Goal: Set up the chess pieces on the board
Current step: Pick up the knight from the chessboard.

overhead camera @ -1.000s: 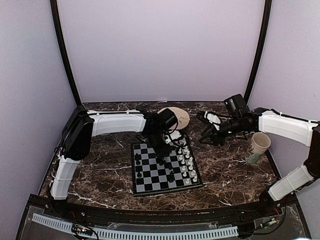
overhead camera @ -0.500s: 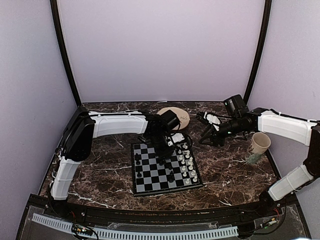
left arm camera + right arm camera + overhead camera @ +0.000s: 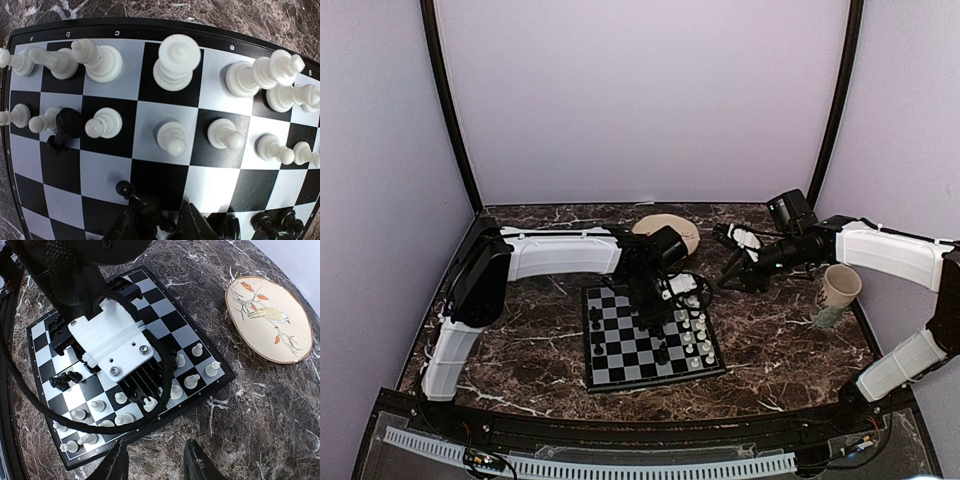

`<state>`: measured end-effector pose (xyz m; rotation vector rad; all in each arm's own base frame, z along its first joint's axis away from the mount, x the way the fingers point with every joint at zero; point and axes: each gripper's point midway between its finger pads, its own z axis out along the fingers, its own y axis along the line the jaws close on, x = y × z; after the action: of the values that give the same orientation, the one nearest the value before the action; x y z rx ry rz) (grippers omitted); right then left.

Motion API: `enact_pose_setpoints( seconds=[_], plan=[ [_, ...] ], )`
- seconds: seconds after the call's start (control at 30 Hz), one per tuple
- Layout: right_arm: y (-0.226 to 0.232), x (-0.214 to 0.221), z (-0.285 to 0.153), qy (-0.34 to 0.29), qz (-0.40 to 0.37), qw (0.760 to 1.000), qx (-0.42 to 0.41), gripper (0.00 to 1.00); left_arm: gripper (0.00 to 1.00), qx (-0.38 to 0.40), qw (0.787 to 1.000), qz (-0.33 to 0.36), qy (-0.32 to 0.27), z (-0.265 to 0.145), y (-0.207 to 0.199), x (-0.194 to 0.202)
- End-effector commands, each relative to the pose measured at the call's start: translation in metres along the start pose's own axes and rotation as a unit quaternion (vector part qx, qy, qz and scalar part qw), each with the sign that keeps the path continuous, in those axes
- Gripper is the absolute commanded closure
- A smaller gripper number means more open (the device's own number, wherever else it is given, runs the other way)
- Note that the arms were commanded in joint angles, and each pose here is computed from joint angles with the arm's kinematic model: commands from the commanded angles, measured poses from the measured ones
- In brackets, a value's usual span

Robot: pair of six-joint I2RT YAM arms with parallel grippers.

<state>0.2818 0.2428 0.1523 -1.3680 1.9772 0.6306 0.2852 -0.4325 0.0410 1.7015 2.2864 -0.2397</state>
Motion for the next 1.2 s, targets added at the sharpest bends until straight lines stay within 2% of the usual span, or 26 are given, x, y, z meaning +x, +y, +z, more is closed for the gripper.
enact_pose_setpoints(
  seconds=[0.0, 0.3, 0.67, 0.9, 1.17],
  plan=[
    [-0.001, -0.002, 0.000, -0.004, -0.002, 1.000, -0.005, 0.62, 0.66, -0.006, 0.999, -0.002, 0.036, -0.002, -0.001, 0.015],
    [-0.001, -0.002, 0.000, -0.004, -0.002, 1.000, -0.007, 0.62, 0.62, -0.010, 0.998, -0.018, 0.060, -0.006, -0.004, 0.034],
    [0.000, -0.002, 0.001, -0.004, -0.001, 1.000, -0.009, 0.62, 0.61, -0.011, 0.996, -0.093, 0.009, -0.027, 0.014, 0.012],
    [0.000, -0.002, 0.001, -0.004, -0.001, 1.000, -0.009, 0.62, 0.61, 0.026, 0.996, -0.078, -0.013, -0.031, 0.003, 0.002],
    [0.000, -0.001, 0.001, -0.003, -0.001, 1.000, -0.011, 0.61, 0.56, 0.047, 0.995, -0.076, -0.046, -0.033, -0.002, -0.013]
  ],
)
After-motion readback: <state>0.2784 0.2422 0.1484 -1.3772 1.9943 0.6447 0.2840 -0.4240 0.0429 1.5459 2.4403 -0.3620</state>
